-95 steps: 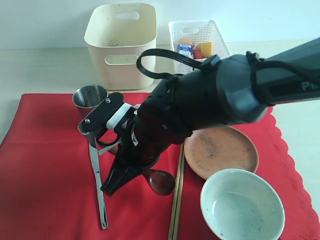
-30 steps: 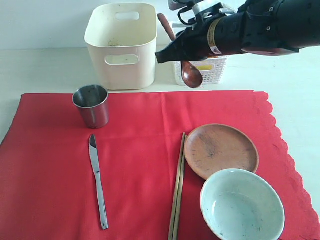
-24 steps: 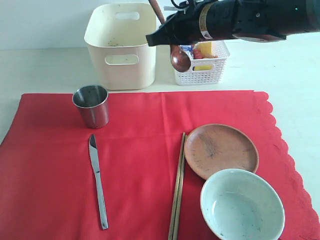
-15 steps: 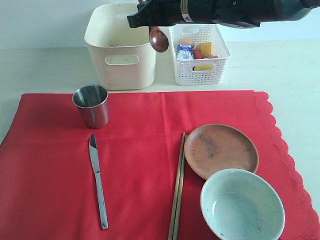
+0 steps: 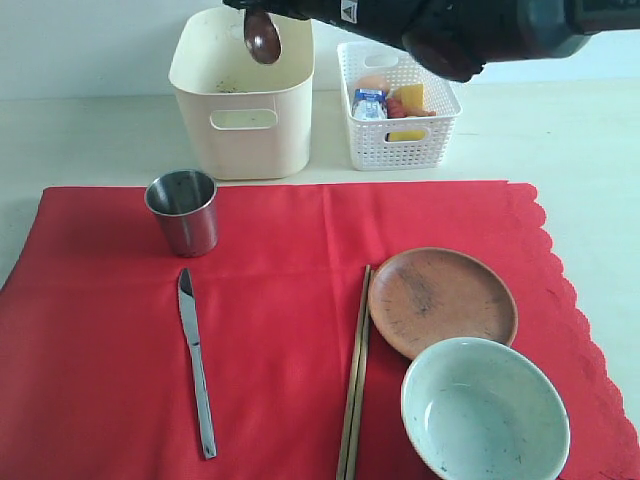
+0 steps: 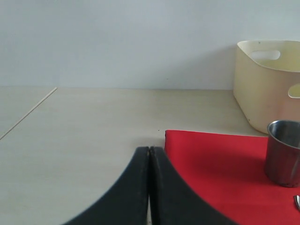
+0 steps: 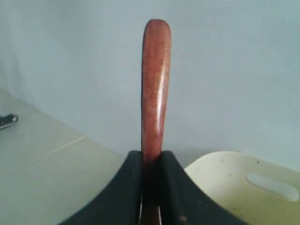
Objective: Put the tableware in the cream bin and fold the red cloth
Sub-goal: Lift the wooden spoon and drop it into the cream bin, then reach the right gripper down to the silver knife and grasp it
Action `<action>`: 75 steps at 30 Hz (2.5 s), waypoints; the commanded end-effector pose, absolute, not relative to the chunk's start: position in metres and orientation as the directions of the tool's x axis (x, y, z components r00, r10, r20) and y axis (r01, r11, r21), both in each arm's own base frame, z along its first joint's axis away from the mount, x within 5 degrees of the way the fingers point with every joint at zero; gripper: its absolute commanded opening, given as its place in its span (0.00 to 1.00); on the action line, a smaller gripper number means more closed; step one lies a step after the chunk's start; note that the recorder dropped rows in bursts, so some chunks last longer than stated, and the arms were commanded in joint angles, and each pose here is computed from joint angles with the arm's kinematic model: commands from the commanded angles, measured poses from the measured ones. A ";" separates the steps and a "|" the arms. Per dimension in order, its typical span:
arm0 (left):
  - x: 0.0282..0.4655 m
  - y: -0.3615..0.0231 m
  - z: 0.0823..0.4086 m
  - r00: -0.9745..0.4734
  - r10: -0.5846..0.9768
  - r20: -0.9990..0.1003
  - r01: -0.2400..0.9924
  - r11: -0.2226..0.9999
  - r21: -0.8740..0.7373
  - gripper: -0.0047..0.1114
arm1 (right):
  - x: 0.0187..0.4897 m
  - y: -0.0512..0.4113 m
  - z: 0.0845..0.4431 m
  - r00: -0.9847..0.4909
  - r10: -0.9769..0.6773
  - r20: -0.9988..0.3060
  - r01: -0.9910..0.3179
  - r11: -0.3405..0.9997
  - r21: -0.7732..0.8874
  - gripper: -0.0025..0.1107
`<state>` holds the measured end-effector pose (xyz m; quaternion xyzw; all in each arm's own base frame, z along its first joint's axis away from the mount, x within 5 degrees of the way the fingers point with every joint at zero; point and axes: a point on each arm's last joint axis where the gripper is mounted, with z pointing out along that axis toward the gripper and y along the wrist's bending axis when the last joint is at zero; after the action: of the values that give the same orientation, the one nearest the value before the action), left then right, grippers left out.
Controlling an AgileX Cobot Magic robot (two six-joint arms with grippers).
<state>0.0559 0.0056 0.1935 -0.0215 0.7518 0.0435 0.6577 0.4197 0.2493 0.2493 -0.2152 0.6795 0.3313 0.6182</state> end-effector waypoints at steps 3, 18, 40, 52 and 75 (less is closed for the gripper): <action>0.056 0.005 0.194 -0.125 0.018 -0.992 -0.091 0.995 0.029 0.04 | 0.445 0.238 0.227 -0.219 0.375 -0.901 -0.485 0.759 0.434 0.08; 0.056 0.005 0.194 -0.125 0.018 -0.992 -0.091 0.995 0.029 0.04 | 0.447 0.247 0.221 -0.368 0.101 -0.924 -0.446 0.853 0.271 0.64; 0.056 0.005 0.194 -0.125 0.018 -0.992 -0.091 0.995 0.029 0.04 | 0.378 0.209 0.287 -0.658 -0.395 -0.641 -0.524 0.851 0.014 0.02; 0.056 0.005 0.194 -0.125 0.018 -0.992 -0.091 0.995 0.029 0.04 | 0.306 0.270 0.226 -0.611 -0.600 -0.517 -0.753 0.641 0.146 0.02; 0.056 0.005 0.194 -0.125 0.018 -0.992 -0.091 0.995 0.029 0.04 | 0.220 0.362 0.131 -0.577 -0.746 -0.332 -0.790 0.613 -0.007 0.39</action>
<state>0.0559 0.0056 0.1935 -0.0215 0.7518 0.0435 0.6577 0.2187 0.3587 0.1316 -0.4350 0.8874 0.0637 0.1386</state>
